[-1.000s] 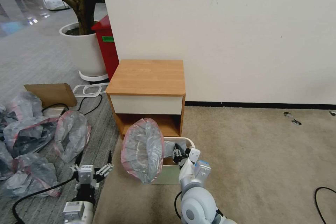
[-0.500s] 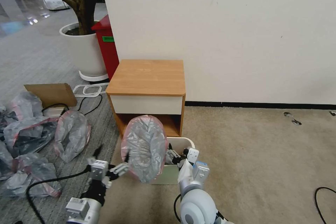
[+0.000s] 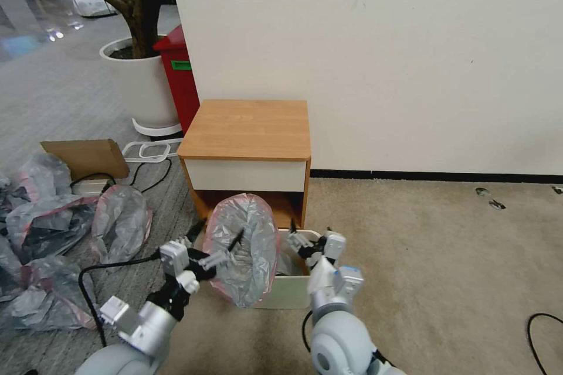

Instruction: Pick up the garbage bag from the table and place it over the trash can.

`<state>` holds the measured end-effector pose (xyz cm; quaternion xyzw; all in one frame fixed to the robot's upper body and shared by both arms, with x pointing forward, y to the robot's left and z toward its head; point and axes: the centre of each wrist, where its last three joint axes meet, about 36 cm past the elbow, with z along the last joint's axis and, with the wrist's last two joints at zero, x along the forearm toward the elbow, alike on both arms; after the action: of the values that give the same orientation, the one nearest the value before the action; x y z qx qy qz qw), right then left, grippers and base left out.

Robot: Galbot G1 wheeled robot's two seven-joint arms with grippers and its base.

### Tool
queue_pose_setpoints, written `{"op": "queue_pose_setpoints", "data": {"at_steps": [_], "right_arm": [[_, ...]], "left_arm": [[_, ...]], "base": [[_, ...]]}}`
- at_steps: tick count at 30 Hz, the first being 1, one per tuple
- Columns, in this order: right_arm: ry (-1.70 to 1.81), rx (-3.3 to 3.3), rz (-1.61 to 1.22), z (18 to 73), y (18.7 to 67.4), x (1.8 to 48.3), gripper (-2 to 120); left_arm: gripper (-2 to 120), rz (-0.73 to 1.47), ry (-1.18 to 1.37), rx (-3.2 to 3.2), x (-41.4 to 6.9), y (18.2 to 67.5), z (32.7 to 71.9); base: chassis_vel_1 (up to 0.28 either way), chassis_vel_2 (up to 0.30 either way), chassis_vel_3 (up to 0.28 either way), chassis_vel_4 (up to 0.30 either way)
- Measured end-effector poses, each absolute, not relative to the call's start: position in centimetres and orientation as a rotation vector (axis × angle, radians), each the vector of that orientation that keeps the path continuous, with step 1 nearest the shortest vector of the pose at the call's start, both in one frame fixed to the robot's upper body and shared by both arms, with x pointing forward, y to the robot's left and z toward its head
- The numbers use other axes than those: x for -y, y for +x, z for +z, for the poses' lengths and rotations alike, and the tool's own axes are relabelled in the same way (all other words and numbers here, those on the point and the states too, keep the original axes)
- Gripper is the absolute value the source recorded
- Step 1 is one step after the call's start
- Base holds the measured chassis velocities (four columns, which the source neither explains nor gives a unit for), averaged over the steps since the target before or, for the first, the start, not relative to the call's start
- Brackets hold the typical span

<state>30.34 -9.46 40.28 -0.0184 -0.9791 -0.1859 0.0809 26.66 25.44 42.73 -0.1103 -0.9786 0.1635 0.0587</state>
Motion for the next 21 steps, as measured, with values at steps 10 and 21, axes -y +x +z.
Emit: {"op": "queue_pose_setpoints", "data": {"at_steps": [10, 21], "right_arm": [[-0.264, 2.959, -0.613, 41.0, 29.4, 13.1, 100], [-0.345, 2.96, -0.615, 40.6, 28.1, 14.0, 100]], "left_arm": [[100, 0.526, -0.191, 2.758, -23.9, 29.8, 40.6], [100, 0.54, -0.241, 2.694, -23.8, 32.2, 40.4]], "base": [[0.0, 0.0, 0.0, 0.0], [0.0, 0.0, 0.0, 0.0]]}}
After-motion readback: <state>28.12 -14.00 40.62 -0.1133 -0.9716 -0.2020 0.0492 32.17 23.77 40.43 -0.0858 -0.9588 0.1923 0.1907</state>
